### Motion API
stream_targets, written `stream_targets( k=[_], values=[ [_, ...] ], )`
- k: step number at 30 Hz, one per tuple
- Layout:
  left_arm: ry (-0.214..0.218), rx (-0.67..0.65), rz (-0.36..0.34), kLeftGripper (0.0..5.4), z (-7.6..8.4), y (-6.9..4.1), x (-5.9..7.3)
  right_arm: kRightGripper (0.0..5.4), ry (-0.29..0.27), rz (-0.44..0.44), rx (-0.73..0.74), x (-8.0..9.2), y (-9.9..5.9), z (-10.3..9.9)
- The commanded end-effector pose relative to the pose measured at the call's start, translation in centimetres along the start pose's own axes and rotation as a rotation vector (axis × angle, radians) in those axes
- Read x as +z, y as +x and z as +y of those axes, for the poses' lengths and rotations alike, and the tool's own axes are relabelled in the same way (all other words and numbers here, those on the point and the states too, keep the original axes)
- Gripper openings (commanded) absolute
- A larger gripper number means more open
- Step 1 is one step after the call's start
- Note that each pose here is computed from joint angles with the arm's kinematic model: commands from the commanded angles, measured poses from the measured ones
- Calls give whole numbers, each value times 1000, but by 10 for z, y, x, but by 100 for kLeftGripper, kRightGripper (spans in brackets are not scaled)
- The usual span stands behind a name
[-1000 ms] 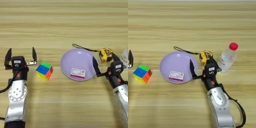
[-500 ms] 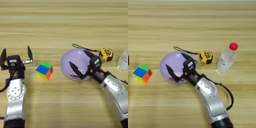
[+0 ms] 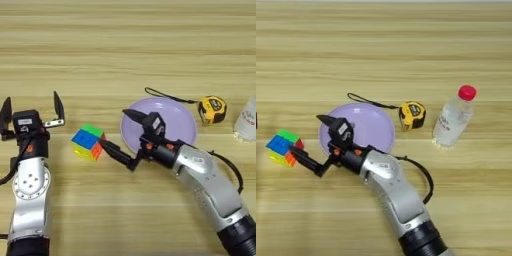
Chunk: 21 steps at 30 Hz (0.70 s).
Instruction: Move the objects on the table
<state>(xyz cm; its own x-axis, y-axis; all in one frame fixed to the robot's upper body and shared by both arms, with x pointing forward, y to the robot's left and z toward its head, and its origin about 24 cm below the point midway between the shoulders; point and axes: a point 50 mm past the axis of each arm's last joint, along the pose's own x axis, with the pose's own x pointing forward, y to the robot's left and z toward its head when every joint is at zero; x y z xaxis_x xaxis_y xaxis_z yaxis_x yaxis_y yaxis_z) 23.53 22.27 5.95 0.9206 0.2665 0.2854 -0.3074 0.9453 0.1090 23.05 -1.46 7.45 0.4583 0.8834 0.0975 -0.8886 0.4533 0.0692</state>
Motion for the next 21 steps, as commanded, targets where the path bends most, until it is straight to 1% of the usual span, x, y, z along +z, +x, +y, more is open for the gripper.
stream_targets(
  k=[1,7,10,15,21],
  values=[
    [6,5,9,540,1,2,-1,539,-43,43,35,-2,19,8],
    [6,8,5,540,1,2,1,539,-82,74,60,-13,35,15],
    [6,10,3,540,2,2,1,539,-115,76,70,-15,40,16],
    [5,11,1,540,1,2,2,539,-170,70,38,-18,49,8],
    [3,11,1,540,0,1,2,539,-168,69,46,-23,54,8]
  ],
)
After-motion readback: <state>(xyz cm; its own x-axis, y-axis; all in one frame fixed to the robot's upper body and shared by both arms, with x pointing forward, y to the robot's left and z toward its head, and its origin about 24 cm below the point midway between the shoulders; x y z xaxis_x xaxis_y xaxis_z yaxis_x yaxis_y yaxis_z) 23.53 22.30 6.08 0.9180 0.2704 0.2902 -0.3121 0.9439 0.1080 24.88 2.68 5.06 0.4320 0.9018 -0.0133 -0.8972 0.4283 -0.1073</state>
